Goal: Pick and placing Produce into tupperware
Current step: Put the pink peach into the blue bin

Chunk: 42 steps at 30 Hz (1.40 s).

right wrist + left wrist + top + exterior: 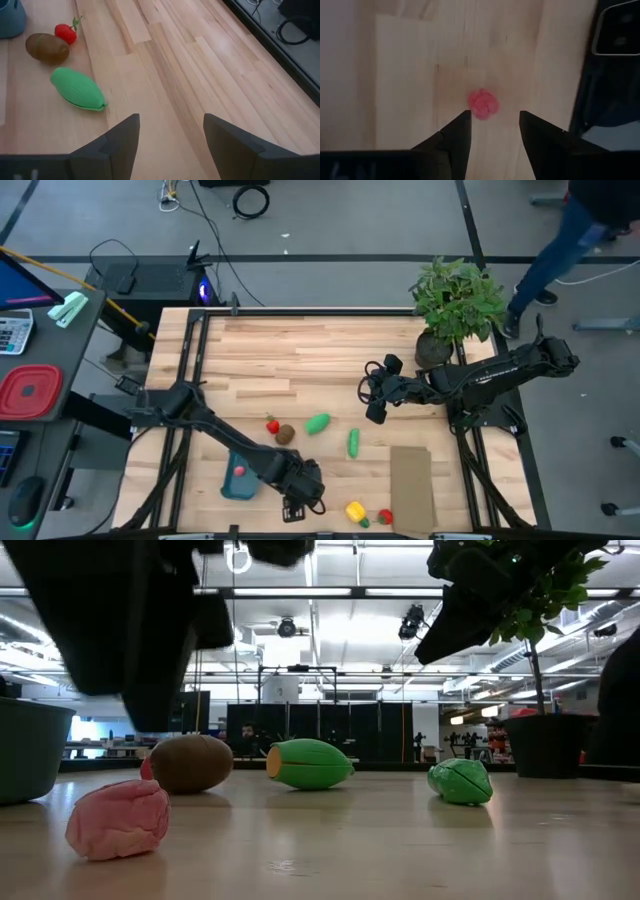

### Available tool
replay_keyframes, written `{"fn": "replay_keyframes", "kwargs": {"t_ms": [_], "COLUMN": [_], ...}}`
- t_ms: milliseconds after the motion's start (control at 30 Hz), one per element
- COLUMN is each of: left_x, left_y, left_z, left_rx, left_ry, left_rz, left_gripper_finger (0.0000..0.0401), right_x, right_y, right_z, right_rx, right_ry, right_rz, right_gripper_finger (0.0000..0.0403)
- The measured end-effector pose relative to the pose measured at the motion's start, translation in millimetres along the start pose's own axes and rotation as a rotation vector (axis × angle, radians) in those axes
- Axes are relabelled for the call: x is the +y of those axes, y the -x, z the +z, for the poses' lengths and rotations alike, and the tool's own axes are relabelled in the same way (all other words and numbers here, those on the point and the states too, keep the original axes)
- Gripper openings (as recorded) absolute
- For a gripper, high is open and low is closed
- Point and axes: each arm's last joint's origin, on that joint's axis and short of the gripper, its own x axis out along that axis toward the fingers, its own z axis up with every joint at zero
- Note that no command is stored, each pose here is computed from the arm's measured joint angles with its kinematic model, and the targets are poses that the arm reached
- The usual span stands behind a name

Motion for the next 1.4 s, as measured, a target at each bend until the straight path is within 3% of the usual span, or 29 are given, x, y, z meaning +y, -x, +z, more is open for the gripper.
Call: {"fn": "replay_keyframes", "kwargs": {"t_ms": [167, 467, 733, 933, 1167, 1300, 1400], "left_x": [2, 3, 2, 6, 2, -6, -9], "left_y": [-20, -22, -43, -41, -18, 13, 40], "left_z": [-2, 1, 0, 1, 7, 14, 10], "left_rx": [0.055, 0.041, 0.063, 0.08, 0.13, 0.157, 0.208], "left_ry": [-0.002, 0.005, 0.007, 0.017, -0.033, -0.039, -0.04], "left_rz": [0.005, 0.01, -0.007, 0.006, 0.047, 0.11, 0.228], "left_gripper_finger": [0.0177, 0.0168, 0.0166, 0.0139, 0.0047, 0.0042, 0.0042], "right_x": [0, 0, 0, 0, 0, 0, 0], "right_y": [0, 0, 0, 0, 0, 0, 0], "right_z": [0, 0, 0, 0, 0, 0, 0], "right_rx": [0.001, 0.001, -0.001, 0.0, -0.001, -0.003, -0.002], "right_ry": [0.0, 0.0, -0.001, 0.0, 0.0, 0.0, 0.0], "right_rz": [0.0, 0.0, 0.001, 0.0, 0.0, 0.001, 0.001], "right_gripper_finger": [0.0231, 0.0231, 0.0231, 0.0231, 0.0231, 0.0231, 0.0231]}}
